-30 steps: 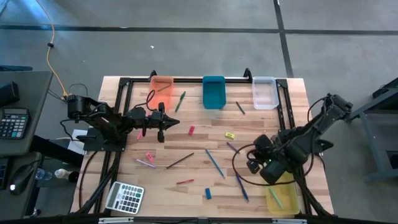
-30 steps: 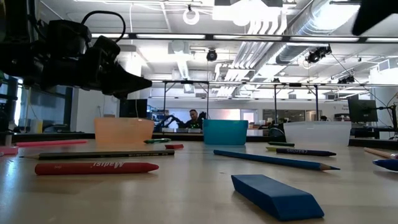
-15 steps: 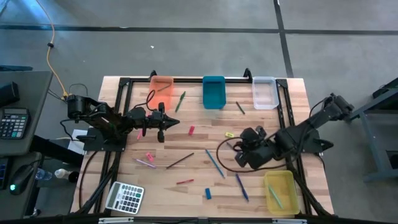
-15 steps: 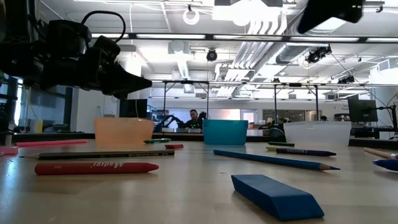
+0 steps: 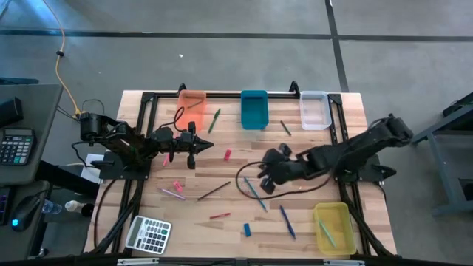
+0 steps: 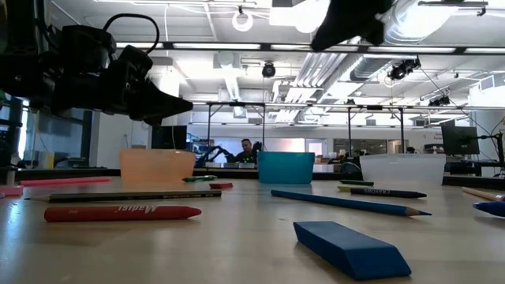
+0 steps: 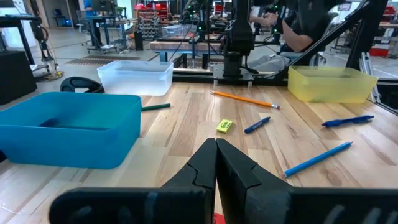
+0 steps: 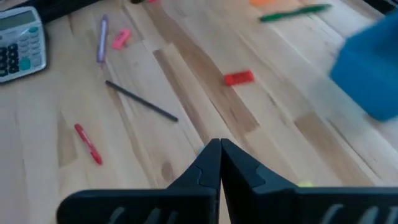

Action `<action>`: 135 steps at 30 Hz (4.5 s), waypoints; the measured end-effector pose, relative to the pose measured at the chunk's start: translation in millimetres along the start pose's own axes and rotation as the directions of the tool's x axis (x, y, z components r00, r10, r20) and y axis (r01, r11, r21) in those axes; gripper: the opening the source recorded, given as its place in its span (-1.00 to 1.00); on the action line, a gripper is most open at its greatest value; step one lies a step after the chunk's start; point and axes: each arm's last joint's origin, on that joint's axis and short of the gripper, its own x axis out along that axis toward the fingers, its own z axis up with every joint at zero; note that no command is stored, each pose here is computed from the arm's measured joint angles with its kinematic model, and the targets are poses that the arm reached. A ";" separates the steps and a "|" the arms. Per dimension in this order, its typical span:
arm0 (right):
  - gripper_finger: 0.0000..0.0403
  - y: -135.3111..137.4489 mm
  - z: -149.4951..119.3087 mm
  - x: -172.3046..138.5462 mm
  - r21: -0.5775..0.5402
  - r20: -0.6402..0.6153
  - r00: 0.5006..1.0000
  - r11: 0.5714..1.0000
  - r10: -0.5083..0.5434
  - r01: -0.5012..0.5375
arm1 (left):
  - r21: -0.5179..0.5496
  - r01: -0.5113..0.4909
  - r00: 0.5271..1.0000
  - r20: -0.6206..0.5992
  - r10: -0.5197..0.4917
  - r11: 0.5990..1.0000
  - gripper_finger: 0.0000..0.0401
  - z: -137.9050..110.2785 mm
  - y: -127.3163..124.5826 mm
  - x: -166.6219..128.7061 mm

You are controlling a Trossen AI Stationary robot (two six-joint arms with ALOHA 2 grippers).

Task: Sort crayons/erasers/pens/pencils in bins
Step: Put the yellow eraser into the transparent bin

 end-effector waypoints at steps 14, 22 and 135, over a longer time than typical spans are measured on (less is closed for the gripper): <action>-1.00 -24.9 8.8 104.7 -0.184 0.053 0.975 0.961 0.218 -0.205 | 0.000 0.001 1.000 0.000 -0.001 1.000 -1.00 0.0 -0.1 0.0; -1.00 -70.1 -21.6 124.6 -0.151 0.253 0.916 0.948 0.312 -0.281 | -0.013 0.004 1.000 -0.023 -0.004 1.000 -1.00 -2.2 -0.2 0.0; -0.66 -317.0 -15.9 22.6 0.269 -0.568 0.682 0.679 -0.461 0.683 | -0.048 -0.002 0.980 -0.199 -0.008 0.999 -1.00 -8.9 3.2 17.0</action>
